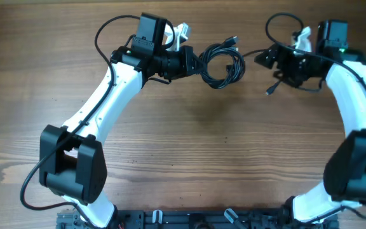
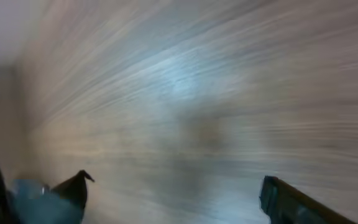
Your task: Untangle cables
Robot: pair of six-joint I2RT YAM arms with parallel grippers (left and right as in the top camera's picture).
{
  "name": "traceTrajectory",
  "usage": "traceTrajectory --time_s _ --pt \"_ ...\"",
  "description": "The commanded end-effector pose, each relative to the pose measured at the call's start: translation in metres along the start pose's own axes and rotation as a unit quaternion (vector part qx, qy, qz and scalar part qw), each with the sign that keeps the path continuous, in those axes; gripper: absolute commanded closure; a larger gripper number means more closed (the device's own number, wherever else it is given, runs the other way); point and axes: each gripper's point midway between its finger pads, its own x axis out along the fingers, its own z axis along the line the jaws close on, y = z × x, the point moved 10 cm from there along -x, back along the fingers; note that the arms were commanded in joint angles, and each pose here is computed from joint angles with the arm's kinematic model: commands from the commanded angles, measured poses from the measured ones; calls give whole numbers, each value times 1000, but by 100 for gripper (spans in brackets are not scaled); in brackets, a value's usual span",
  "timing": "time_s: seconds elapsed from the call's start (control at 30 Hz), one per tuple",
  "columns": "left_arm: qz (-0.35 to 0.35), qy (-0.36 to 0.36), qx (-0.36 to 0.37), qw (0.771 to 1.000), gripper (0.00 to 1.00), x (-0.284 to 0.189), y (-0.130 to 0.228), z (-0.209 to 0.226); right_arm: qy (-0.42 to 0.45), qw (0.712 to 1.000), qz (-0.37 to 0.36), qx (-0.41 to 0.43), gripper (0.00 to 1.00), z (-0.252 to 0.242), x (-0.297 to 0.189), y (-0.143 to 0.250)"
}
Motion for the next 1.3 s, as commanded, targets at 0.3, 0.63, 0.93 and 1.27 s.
traceTrajectory --time_s 0.3,0.63,0.93,1.27 --pt "-37 -46 16 998 96 -9 -6 -1 -30 983 -83 -163 13 51 -55 -18" --pt "-80 -150 -57 984 96 -12 -7 16 14 990 -8 -142 46 120 -1 39" --pt "-80 -149 -57 984 96 -12 -7 16 48 987 37 -151 55 136 50 63" --pt "-80 -149 -68 983 96 -12 -7 16 60 988 56 -134 69 124 89 59"
